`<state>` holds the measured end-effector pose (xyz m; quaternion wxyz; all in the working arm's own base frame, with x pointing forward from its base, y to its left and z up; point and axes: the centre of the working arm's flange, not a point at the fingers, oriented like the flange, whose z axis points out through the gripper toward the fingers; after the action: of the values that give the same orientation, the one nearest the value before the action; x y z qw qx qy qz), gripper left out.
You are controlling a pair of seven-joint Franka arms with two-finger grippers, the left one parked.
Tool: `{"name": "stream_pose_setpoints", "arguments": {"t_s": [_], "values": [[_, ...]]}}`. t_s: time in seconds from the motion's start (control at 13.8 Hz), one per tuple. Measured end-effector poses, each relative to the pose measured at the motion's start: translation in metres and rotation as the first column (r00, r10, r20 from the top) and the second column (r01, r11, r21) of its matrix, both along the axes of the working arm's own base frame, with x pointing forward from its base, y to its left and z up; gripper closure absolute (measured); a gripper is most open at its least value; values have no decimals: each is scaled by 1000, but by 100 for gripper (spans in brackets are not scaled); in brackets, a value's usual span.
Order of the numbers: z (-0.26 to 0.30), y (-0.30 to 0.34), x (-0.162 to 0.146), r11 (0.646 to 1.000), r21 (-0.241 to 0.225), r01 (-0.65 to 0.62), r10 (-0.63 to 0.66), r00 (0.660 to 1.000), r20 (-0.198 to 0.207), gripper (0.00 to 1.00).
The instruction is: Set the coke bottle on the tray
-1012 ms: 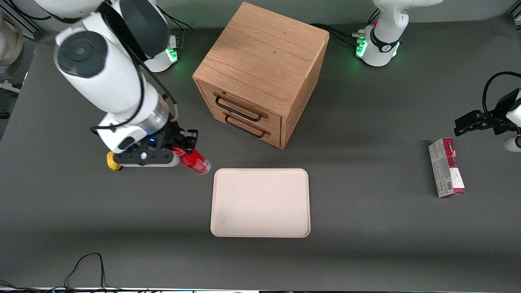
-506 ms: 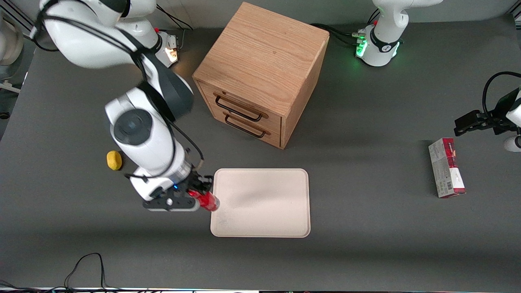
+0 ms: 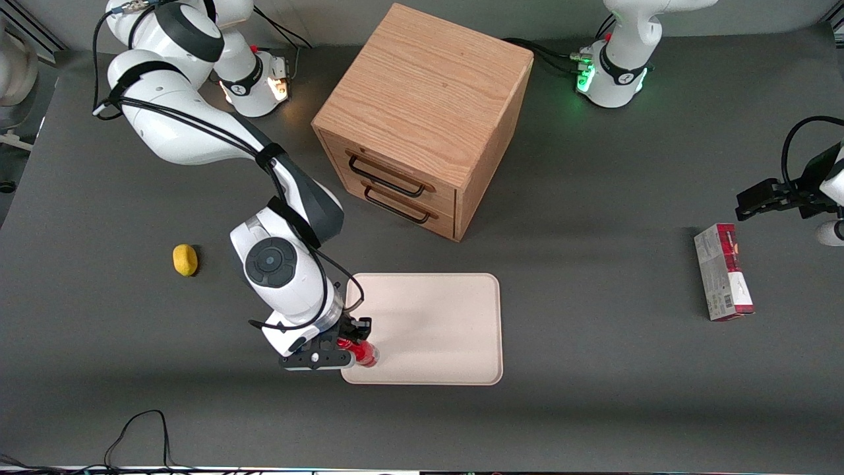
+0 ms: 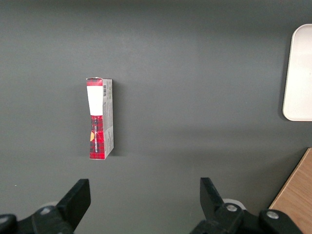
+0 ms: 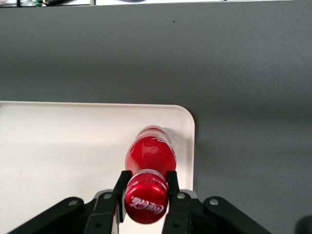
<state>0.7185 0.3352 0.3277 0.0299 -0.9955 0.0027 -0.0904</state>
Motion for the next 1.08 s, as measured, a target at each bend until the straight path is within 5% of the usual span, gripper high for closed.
{"name": "stream_pose_setpoints", "arguments": {"t_s": [0.22,0.65,0.87,1.08], "values": [[-9,0,1,1000,-17,-7,7,1000,6,60],[10,4,4,1000,-10,-7,7,999,45,0],[59,-13,-9,994,-106,2,-4,1000,-20,0],[139,-97,-20,998,-65,4,-11,994,-113,0]]}}
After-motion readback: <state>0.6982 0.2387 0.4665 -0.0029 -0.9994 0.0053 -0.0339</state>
